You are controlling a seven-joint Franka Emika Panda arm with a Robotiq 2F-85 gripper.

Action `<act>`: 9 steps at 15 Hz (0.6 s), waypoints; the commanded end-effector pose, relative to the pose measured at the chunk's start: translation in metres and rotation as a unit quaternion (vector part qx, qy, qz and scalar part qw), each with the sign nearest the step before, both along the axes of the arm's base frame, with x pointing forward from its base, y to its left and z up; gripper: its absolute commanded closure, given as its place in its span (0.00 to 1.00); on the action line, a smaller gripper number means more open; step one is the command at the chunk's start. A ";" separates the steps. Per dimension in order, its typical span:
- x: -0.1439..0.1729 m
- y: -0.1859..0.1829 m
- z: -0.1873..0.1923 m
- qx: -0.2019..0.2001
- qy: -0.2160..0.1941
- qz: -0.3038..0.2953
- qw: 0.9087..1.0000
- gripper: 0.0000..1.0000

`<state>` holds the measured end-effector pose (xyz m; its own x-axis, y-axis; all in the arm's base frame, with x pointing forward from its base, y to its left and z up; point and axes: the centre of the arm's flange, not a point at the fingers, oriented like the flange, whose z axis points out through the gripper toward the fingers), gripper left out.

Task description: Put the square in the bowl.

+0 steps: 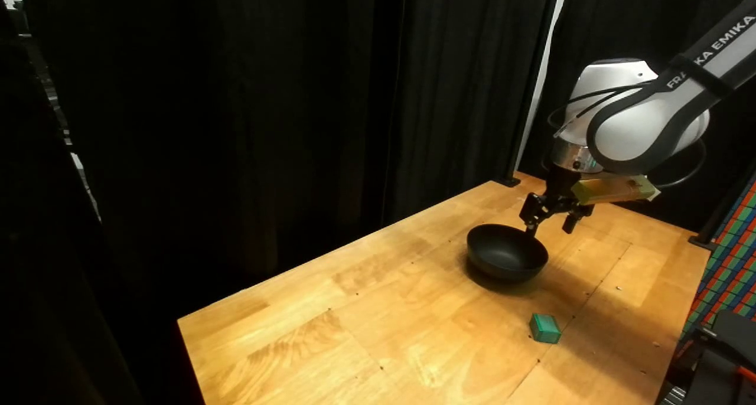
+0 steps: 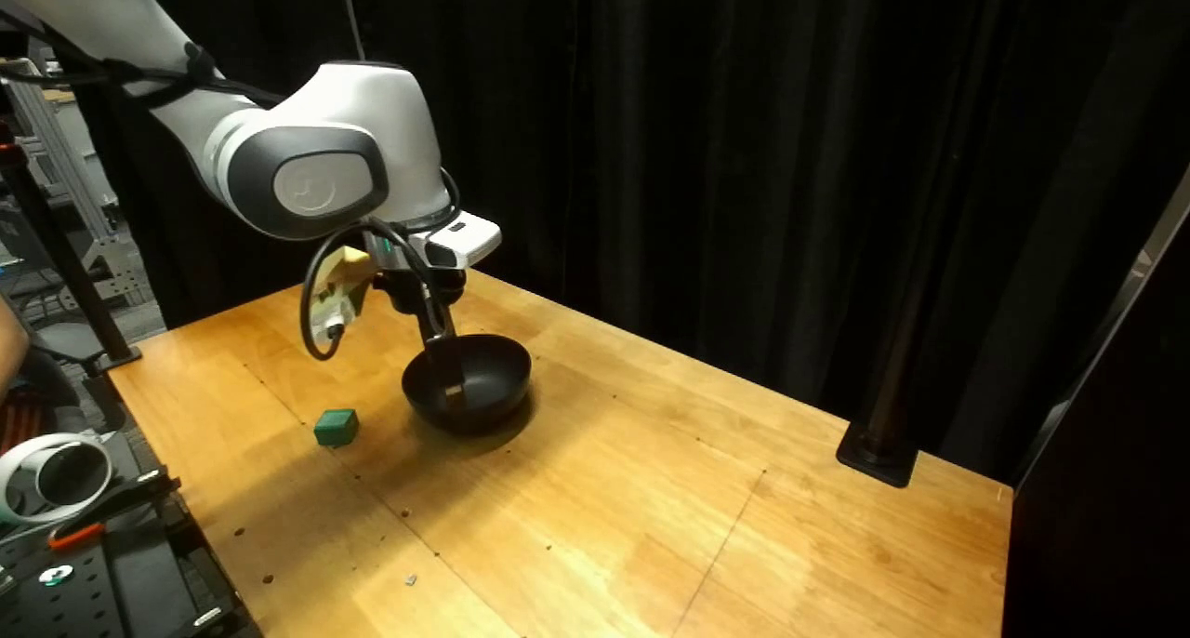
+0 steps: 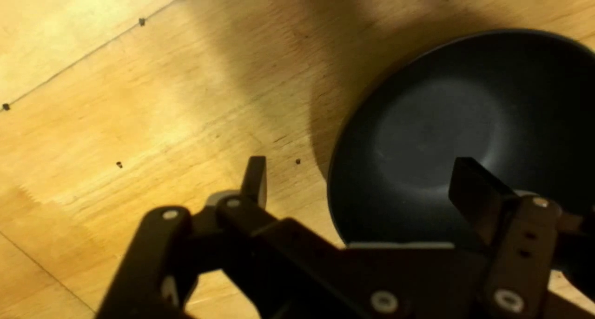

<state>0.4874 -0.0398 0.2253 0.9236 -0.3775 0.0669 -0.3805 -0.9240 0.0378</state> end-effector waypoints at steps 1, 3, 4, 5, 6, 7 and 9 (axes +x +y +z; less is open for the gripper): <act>-0.025 0.021 0.033 0.046 0.015 -0.006 0.999 0.00; -0.037 0.036 0.034 0.055 0.034 -0.002 0.998 0.00; -0.045 0.045 0.029 0.061 0.048 0.003 0.997 0.00; -0.054 0.053 0.021 0.065 0.055 0.006 0.996 0.00; -0.060 0.060 0.017 0.069 0.061 0.009 0.996 0.00; -0.068 0.068 0.007 0.073 0.059 0.010 0.996 0.00; -0.082 0.084 -0.009 0.075 0.062 0.012 0.995 0.00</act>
<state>0.4311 0.0260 0.2266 0.9237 -0.3668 -0.1102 -0.3716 -0.9281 -0.0256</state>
